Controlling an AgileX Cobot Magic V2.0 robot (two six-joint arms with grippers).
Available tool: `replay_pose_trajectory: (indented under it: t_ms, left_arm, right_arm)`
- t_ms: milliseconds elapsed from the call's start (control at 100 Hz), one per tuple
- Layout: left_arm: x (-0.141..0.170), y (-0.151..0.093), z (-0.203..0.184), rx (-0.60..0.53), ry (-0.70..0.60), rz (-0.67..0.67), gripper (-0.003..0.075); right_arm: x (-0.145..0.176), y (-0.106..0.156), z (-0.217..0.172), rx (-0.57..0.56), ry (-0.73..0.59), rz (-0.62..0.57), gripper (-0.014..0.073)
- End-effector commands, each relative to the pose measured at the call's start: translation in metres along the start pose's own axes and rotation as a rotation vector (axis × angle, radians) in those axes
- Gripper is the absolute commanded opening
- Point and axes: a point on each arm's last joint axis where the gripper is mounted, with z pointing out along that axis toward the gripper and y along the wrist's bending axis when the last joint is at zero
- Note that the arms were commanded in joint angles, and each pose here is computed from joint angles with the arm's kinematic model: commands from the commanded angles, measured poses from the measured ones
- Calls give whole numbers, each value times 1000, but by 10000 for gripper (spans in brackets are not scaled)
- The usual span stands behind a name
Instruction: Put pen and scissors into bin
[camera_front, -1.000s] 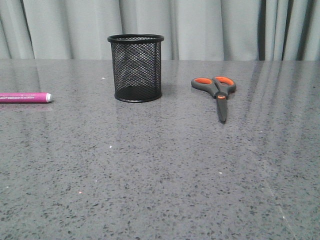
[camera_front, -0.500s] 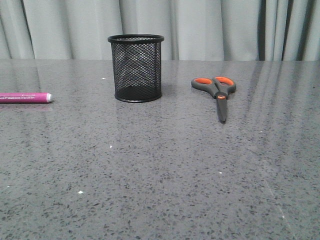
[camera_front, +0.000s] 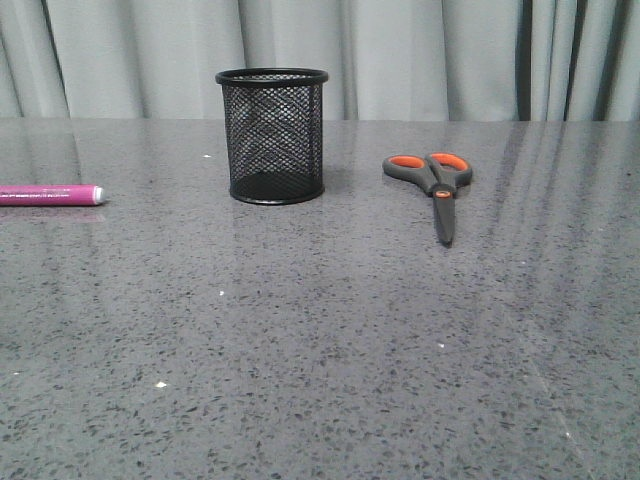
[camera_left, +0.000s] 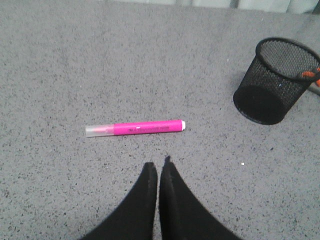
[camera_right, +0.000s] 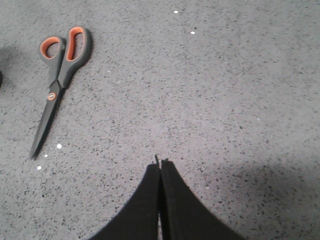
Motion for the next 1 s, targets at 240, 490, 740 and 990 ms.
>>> replay_pose_trajectory:
  t_ms: [240, 490, 740, 990]
  left_arm:
    - [-14, -1, 17, 19, -4, 49, 51]
    - [-15, -5, 32, 83, 39, 98, 400]
    - [-42, -9, 51, 131, 158, 242, 367]
    - [-72, -11, 91, 250, 372, 489, 367]
  right_arm:
    - [-15, 10, -3, -59, -63, -41, 151]
    - [-15, 10, -3, -59, -63, -43, 271]
    - [-15, 10, -3, -58, -59, -43, 271]
    - [-13, 10, -3, -58, -44, -55, 271]
